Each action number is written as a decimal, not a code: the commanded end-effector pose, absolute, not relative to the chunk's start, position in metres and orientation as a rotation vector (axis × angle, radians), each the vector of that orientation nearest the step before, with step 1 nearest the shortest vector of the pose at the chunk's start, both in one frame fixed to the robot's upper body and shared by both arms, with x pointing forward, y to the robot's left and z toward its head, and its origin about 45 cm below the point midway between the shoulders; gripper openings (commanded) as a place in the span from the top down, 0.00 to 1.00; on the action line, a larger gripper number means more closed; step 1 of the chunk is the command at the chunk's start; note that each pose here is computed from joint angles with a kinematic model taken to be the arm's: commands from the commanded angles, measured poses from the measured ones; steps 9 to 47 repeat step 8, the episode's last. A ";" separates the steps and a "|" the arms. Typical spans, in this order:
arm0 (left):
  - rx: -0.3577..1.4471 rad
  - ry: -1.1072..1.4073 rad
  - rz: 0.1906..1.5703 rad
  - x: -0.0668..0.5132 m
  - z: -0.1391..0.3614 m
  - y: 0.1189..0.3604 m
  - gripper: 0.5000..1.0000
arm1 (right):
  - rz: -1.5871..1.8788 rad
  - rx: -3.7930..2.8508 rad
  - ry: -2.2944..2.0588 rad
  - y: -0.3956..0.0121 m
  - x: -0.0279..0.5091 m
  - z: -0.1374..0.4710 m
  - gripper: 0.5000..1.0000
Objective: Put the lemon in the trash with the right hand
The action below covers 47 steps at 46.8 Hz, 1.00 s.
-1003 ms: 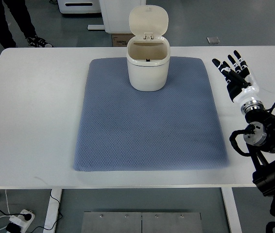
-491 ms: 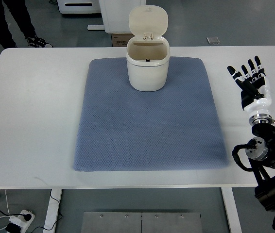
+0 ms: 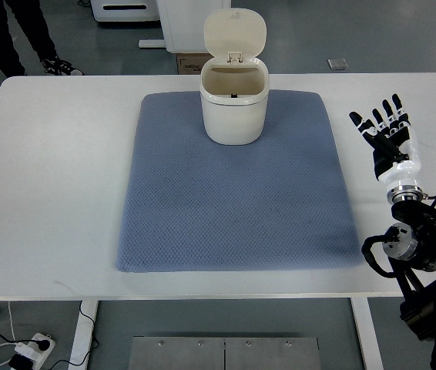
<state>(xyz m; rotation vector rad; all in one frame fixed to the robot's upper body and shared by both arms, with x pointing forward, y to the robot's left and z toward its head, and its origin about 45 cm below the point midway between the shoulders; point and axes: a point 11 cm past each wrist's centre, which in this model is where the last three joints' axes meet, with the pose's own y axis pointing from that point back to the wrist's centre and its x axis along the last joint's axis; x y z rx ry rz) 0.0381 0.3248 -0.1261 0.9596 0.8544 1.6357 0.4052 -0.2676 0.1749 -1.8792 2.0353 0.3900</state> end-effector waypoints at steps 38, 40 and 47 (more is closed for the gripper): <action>0.960 0.855 1.636 0.038 -0.126 0.325 0.00 | 0.385 -1.882 2.026 -0.266 0.407 0.178 0.00; 0.960 0.855 1.636 0.038 -0.126 0.325 0.00 | 0.385 -1.882 2.026 -0.266 0.407 0.178 0.00; 0.960 0.855 1.636 0.038 -0.126 0.325 0.00 | 0.385 -1.882 2.026 -0.266 0.407 0.178 0.00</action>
